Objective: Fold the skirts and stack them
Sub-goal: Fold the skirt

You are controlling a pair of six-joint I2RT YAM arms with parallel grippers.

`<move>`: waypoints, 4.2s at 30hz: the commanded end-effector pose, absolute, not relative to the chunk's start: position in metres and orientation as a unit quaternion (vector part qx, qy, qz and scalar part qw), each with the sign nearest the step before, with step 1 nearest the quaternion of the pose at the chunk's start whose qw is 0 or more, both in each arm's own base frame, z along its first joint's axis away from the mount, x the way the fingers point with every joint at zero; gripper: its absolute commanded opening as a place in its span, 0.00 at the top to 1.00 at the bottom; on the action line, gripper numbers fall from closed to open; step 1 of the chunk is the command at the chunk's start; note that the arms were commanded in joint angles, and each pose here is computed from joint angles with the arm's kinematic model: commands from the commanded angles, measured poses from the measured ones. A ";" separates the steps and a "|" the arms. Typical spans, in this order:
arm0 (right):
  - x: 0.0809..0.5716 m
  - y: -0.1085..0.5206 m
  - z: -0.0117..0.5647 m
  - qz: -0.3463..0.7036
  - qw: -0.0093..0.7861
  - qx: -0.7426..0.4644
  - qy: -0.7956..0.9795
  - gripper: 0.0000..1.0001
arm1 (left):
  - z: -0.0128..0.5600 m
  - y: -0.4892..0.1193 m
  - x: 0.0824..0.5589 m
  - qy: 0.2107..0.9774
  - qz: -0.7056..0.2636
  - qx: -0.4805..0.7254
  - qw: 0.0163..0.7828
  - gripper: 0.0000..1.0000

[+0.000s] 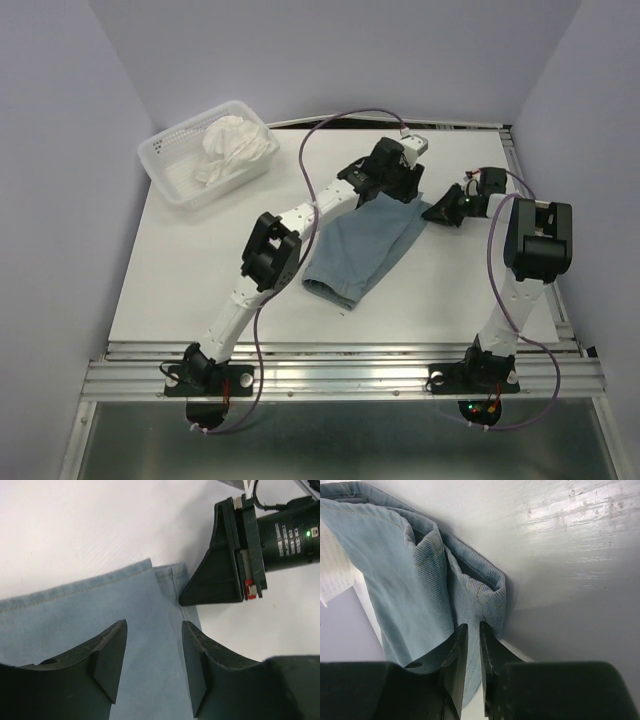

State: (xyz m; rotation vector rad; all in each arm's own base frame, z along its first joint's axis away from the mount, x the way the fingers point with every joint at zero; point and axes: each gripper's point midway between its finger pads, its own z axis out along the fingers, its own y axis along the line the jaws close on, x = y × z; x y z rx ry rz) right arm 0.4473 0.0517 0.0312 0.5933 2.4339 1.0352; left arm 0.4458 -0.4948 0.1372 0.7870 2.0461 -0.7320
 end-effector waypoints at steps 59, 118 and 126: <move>0.440 0.041 0.021 0.329 0.236 0.248 0.880 0.82 | 0.072 -0.545 0.446 0.800 -0.219 0.298 0.473 0.54; 0.449 0.002 0.042 0.214 0.289 0.246 0.900 0.85 | 0.095 -0.566 0.402 0.782 -0.350 0.331 0.395 0.97; 0.461 0.000 0.100 0.214 0.337 0.190 0.897 0.79 | 0.182 -0.547 0.393 0.748 -0.385 0.332 0.427 0.37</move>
